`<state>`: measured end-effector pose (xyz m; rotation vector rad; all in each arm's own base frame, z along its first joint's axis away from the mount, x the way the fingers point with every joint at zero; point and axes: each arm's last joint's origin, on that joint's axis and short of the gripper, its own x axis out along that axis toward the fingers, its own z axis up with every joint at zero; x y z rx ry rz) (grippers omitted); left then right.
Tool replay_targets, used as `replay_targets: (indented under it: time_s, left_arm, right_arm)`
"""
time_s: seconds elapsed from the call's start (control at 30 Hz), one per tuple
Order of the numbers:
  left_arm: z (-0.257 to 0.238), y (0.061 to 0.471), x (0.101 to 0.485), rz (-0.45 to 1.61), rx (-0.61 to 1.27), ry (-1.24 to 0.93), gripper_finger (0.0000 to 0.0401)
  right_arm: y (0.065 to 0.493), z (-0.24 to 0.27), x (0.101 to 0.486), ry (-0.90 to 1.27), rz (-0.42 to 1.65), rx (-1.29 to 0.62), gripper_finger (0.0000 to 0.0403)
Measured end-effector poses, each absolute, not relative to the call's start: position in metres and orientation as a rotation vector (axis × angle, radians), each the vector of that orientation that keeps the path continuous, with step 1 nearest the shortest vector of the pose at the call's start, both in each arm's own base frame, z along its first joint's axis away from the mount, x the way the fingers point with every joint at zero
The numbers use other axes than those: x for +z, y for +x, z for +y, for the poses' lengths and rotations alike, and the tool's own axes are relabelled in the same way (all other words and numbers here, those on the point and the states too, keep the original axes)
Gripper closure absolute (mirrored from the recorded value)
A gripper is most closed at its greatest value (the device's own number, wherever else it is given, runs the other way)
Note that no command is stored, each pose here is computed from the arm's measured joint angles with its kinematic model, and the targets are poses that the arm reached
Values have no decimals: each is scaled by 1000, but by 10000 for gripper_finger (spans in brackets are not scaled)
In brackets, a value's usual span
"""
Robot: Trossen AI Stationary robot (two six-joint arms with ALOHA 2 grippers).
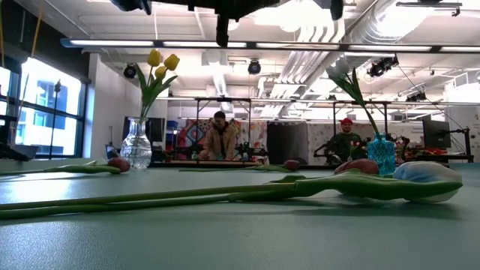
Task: Sort flowers into vase by color
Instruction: Put the right white flower into the blue vase
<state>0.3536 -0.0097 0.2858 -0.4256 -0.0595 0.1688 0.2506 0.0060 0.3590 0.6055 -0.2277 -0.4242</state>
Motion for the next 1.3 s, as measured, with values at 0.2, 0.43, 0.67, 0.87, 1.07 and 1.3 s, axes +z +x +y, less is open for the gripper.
replay_targets:
  time_s: [0.2, 0.43, 0.67, 0.87, 1.07, 1.3]
  left_arm:
    - [-10, 353, 277, 26, 178, -436, 359]
    - [-10, 353, 272, 79, 193, -509, 319]
    - [-6, 353, 268, 111, 195, -549, 288]
    - [1, 352, 264, 177, 146, -589, 278]
    - [7, 352, 262, 219, 76, -640, 279]
    - [19, 349, 253, 296, 150, -712, 279]
  right_arm:
    - [232, 0, 360, 582, -165, -516, 400]
    - [200, -10, 366, 537, -126, -627, 402]
    - [175, -13, 360, 507, -31, -740, 402]
    - [161, -15, 352, 470, 47, -847, 403]
    - [152, -16, 353, 419, 128, -918, 403]
    - [140, -18, 366, 363, 163, -987, 403]
